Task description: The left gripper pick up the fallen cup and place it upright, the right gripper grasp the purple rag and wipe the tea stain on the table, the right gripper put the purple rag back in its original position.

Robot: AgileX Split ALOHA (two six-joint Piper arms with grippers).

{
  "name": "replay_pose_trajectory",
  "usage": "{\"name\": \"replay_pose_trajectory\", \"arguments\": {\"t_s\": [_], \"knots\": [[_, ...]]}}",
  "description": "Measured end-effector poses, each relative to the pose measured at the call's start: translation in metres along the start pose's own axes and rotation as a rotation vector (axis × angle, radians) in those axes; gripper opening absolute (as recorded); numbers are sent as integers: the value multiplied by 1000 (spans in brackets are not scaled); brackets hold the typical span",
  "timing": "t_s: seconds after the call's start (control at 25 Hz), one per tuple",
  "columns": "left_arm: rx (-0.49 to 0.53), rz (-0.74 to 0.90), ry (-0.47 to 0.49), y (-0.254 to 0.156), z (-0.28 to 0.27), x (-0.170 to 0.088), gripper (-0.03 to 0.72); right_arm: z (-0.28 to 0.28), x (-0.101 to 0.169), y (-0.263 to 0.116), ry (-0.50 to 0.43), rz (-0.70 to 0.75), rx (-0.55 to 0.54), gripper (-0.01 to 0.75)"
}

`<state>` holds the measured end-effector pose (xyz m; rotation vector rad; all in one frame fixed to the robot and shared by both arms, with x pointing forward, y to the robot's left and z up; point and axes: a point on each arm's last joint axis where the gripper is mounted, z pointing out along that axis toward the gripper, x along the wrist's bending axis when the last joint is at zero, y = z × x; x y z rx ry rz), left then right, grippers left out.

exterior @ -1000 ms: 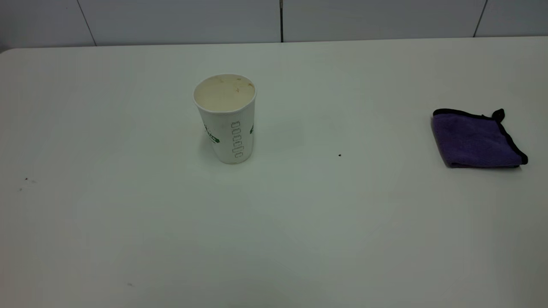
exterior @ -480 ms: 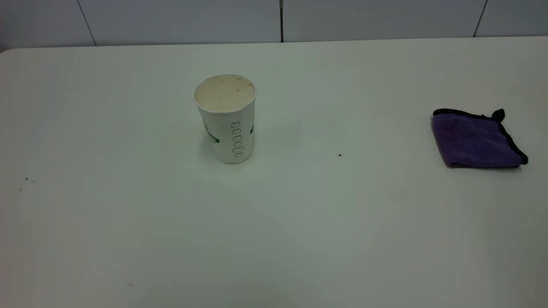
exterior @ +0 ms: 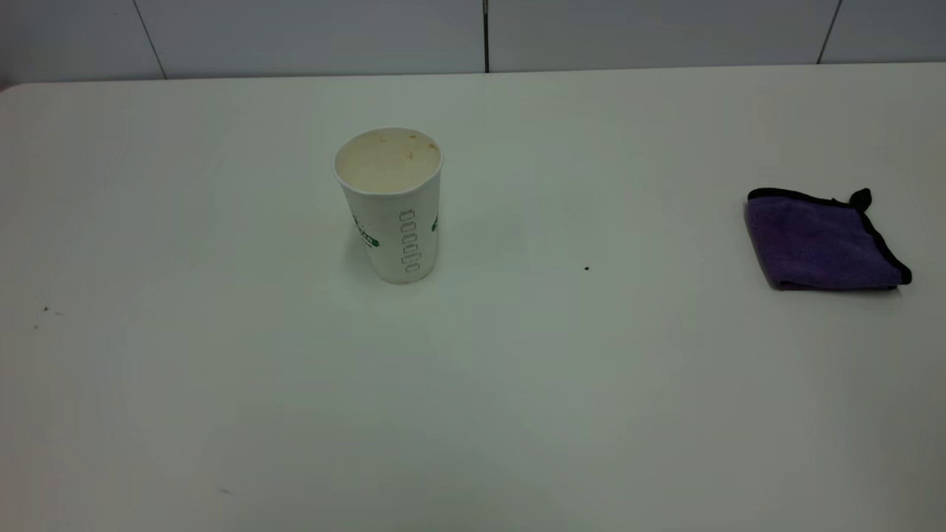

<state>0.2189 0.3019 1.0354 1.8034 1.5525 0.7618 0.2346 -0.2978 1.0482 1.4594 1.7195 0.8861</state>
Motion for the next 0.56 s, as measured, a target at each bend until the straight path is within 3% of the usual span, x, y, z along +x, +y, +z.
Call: {"name": "replay_pose_trajectory", "arguments": {"t_s": [0.56], "knots": [[0,0,0,0,0,0,448,-5,1,-4,-1,1,-32,575]]}}
